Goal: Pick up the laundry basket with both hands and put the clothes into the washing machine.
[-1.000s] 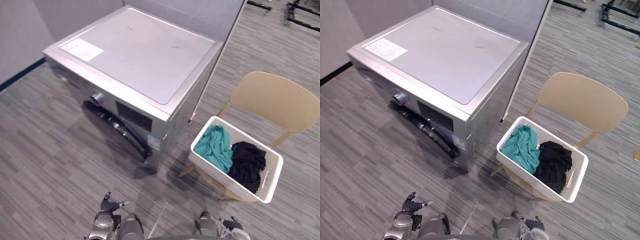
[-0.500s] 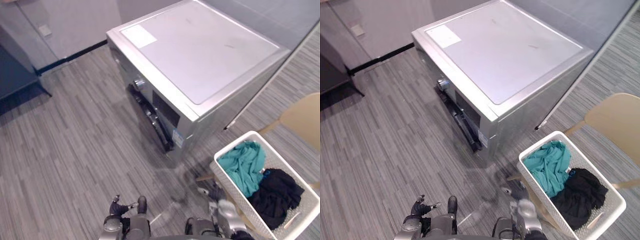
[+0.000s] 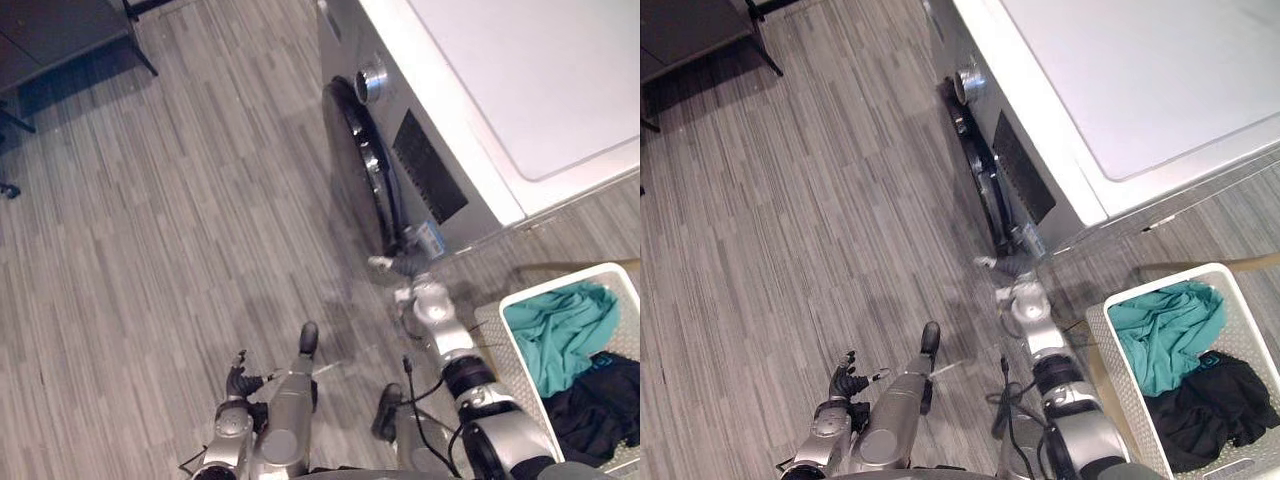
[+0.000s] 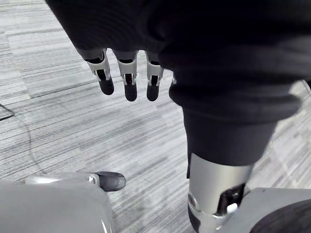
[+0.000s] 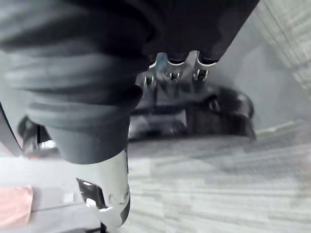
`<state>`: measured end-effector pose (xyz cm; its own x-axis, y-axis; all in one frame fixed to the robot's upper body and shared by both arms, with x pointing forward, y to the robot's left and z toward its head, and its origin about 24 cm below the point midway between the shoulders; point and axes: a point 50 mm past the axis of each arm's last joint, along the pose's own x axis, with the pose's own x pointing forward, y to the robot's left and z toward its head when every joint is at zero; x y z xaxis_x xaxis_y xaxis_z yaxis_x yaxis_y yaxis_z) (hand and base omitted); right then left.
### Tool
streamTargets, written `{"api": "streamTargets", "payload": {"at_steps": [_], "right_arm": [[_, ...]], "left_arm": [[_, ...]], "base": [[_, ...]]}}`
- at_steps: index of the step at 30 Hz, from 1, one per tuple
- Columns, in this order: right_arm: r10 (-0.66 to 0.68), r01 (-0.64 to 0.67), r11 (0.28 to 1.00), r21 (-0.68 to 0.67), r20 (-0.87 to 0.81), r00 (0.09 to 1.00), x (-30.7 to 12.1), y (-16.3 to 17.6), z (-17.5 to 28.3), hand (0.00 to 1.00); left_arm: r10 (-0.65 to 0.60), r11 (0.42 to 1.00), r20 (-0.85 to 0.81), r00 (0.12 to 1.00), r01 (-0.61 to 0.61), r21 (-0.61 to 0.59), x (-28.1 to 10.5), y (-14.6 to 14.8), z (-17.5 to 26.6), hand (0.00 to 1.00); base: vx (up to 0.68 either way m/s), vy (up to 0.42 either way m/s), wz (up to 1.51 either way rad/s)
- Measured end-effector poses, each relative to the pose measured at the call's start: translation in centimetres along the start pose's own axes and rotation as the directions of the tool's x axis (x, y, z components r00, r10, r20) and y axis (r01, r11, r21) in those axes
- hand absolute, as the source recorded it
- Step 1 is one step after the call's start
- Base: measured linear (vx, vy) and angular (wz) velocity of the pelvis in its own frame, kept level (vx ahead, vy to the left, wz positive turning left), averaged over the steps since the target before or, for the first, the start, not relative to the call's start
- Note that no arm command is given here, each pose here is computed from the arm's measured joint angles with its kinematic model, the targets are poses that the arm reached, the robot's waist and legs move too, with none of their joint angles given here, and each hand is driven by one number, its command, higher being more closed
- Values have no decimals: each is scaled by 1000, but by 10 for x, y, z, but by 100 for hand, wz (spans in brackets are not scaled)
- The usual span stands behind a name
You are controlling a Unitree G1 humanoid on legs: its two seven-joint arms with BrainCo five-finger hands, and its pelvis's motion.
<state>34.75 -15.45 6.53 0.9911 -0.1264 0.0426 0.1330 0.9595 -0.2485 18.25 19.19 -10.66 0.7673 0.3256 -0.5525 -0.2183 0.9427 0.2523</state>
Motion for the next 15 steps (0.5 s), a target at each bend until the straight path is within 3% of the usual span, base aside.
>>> {"api": "streamTargets", "payload": {"at_steps": [8,15], "right_arm": [[2,-2,1000,-31,21,1000,22,-2,20,0],[-7,4,997,72,39,999,39,3,48,0]], "left_arm": [[9,1000,-8,1000,-9,28,2,8,-2,0],[-20,1000,32,999,20,21,7,1,11,0]], "base": [[-69,-19,1],[4,-41,24]]}}
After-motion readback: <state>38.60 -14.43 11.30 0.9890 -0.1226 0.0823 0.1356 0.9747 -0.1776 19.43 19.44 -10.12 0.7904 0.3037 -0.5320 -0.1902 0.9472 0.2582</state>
